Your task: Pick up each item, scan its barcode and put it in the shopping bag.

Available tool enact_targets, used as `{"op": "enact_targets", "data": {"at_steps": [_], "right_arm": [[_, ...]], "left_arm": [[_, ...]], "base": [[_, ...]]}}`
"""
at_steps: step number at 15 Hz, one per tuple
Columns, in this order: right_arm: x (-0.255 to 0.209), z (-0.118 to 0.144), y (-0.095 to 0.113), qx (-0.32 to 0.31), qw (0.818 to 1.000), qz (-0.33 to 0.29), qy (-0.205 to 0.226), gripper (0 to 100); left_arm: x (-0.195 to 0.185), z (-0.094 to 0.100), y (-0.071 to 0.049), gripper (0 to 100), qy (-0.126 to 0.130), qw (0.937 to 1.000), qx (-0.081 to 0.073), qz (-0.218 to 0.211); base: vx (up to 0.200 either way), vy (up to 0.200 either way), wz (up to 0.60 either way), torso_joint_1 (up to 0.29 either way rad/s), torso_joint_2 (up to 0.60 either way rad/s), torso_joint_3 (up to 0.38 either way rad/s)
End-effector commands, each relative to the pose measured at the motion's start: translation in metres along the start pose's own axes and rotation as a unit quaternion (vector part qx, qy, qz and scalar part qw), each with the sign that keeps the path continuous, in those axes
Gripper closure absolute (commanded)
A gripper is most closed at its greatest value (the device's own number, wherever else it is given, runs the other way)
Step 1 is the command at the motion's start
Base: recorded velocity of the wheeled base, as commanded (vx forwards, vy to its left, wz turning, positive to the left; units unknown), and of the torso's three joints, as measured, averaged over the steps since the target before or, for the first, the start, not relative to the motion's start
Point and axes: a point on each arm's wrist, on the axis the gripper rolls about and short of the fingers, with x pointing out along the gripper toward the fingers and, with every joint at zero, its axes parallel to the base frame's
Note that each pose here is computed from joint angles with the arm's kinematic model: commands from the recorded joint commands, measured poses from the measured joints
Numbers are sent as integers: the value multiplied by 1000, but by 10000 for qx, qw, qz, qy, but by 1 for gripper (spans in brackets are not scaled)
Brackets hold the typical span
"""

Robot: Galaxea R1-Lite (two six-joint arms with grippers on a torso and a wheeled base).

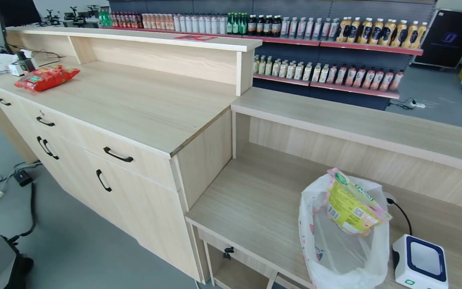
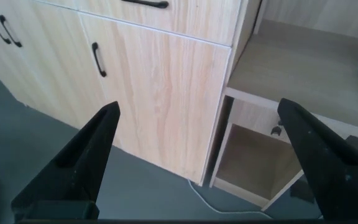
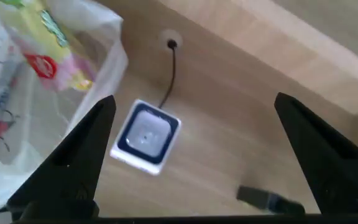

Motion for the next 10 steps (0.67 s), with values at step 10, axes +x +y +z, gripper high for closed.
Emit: {"op": "enact_targets", "data": {"at_steps": [10], "right_arm": [[45, -36, -22, 285, 9783, -724, 1922, 0]], "left_arm": [[0, 0, 0, 0, 3, 10000, -1, -4]], "base": [[0, 0, -300, 2, 0, 3]]}}
